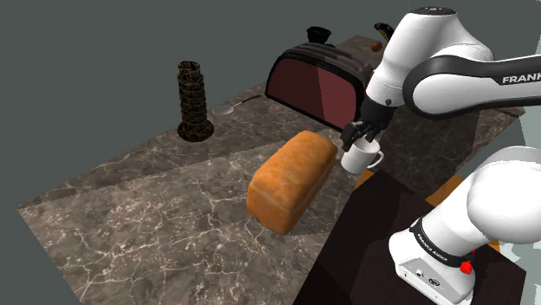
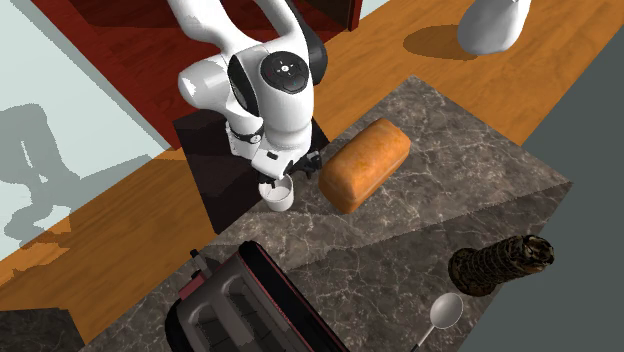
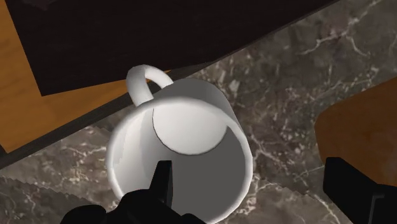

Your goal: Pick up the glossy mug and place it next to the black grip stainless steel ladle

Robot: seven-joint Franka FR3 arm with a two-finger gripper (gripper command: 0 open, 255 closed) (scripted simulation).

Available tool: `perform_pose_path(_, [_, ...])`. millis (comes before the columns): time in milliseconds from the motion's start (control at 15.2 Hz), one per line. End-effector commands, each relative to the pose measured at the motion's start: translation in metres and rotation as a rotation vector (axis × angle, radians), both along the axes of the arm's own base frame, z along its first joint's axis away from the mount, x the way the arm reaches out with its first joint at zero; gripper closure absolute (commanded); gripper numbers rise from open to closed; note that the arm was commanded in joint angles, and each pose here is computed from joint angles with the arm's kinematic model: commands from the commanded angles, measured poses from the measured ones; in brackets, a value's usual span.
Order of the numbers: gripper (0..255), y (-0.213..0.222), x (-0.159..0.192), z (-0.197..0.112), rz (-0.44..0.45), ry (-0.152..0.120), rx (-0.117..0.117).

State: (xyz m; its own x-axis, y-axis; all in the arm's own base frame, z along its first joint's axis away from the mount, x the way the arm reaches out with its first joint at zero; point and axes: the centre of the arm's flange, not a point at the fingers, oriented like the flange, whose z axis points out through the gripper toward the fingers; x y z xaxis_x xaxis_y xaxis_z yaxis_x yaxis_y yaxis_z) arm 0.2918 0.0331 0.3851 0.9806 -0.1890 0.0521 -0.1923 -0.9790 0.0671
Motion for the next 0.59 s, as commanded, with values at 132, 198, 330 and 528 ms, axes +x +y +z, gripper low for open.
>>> perform_pose_path(132, [0, -0.001, 0.001, -0.022, 0.000, 0.000, 0.000])
perform_pose_path(198, [0, -0.002, 0.001, -0.027, 0.000, 0.000, 0.000])
perform_pose_path(330, [0, -0.002, 0.002, -0.035, 0.000, 0.000, 0.000])
perform_pose_path(528, [0, -0.002, 0.002, -0.035, 0.000, 0.000, 0.000])
